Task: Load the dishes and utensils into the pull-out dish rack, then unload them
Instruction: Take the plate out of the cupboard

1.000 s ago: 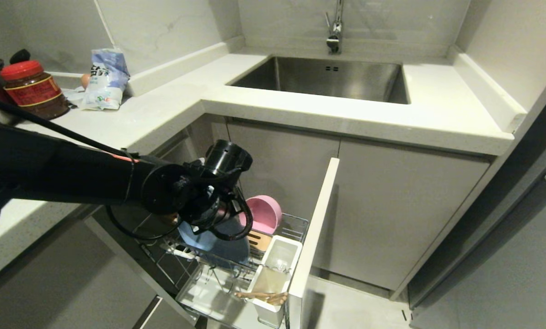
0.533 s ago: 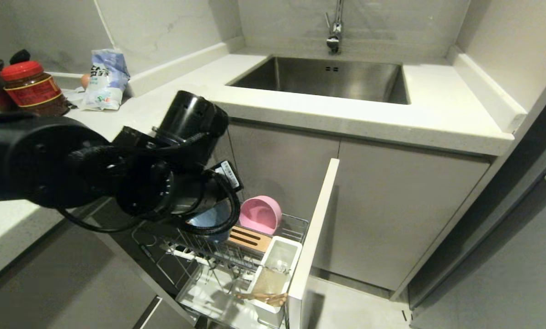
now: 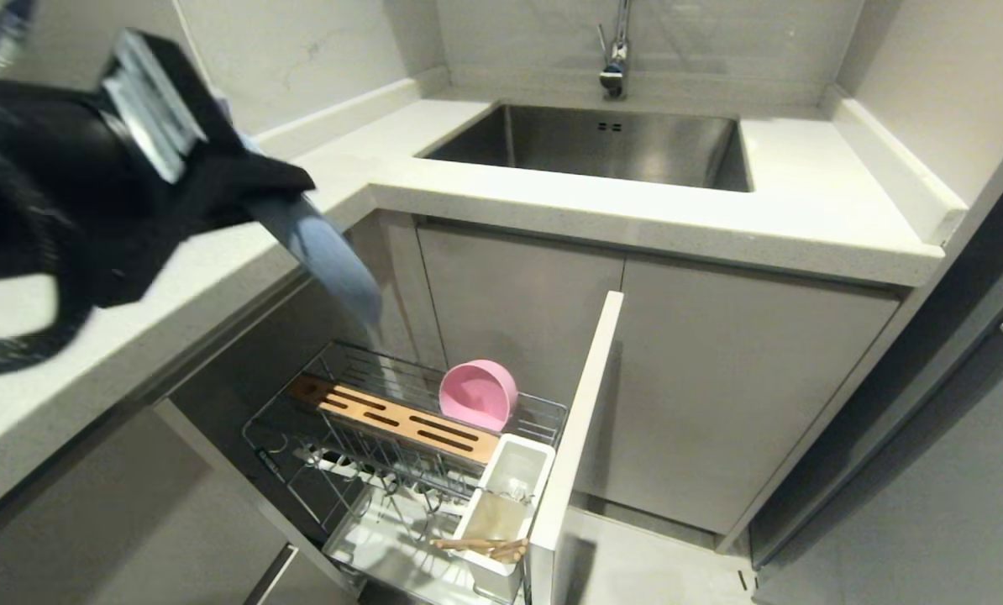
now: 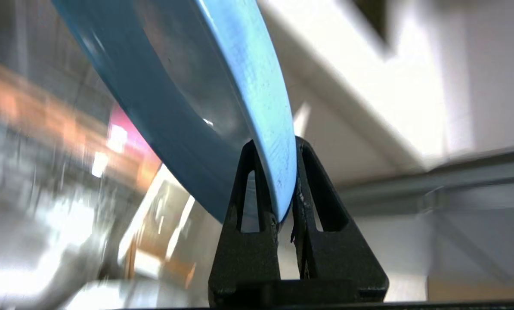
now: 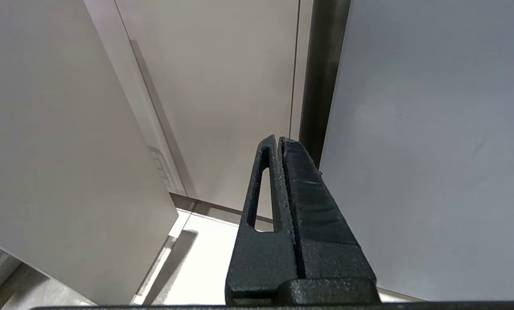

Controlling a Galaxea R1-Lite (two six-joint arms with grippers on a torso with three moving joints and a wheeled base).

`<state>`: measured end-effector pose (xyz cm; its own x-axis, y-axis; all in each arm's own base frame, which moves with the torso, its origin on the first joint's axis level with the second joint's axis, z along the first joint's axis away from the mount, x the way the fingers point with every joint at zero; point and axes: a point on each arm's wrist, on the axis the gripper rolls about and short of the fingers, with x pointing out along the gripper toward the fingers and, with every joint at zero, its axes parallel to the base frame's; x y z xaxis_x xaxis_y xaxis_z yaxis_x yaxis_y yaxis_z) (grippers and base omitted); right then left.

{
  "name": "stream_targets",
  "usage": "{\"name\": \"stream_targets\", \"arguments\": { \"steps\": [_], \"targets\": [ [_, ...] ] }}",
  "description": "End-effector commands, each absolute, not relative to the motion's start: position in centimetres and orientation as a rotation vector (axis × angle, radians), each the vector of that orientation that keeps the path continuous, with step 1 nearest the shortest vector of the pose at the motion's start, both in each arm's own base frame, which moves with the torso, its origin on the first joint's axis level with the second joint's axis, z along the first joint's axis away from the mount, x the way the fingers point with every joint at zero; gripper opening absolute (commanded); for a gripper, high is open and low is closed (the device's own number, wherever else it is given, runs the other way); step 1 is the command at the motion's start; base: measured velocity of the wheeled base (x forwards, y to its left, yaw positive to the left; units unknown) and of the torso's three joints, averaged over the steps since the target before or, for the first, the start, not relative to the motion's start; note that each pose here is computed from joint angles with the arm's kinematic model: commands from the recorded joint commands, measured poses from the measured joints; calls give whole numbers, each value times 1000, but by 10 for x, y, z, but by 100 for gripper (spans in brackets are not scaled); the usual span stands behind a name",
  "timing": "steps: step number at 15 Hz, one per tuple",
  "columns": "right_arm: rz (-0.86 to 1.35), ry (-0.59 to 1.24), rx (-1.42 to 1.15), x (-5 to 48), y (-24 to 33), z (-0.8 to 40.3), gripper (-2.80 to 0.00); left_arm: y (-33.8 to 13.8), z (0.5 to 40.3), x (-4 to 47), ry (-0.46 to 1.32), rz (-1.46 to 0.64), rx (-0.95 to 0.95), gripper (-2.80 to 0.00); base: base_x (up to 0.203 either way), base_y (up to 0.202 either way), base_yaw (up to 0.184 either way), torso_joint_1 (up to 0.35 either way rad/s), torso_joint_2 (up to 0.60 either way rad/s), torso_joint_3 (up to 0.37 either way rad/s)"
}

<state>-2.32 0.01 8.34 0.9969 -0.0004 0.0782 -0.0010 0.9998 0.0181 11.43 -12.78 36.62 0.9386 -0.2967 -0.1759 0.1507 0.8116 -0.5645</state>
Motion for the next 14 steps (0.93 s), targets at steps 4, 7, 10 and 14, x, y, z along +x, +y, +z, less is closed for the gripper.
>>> {"name": "stream_targets", "arguments": {
  "steps": [4, 7, 10, 14],
  "targets": [
    [0, -54, 18, -21, 0, 76, -280, -47, 417, 73, -127, -122, -500, -280, 0, 0, 0, 0, 0, 0],
    [0, -54, 18, -21, 0, 76, -280, -27, 417, 76, -177, 103, -322, -280, 0, 0, 0, 0, 0, 0],
    [0, -54, 18, -21, 0, 76, -280, -19, 408, 91, -55, 305, -77, -280, 0, 0, 0, 0, 0, 0],
    [0, -54, 18, -21, 0, 76, -280, -15, 383, 110, 334, 501, 185, -280, 0, 0, 0, 0, 0, 0]
  ]
}}
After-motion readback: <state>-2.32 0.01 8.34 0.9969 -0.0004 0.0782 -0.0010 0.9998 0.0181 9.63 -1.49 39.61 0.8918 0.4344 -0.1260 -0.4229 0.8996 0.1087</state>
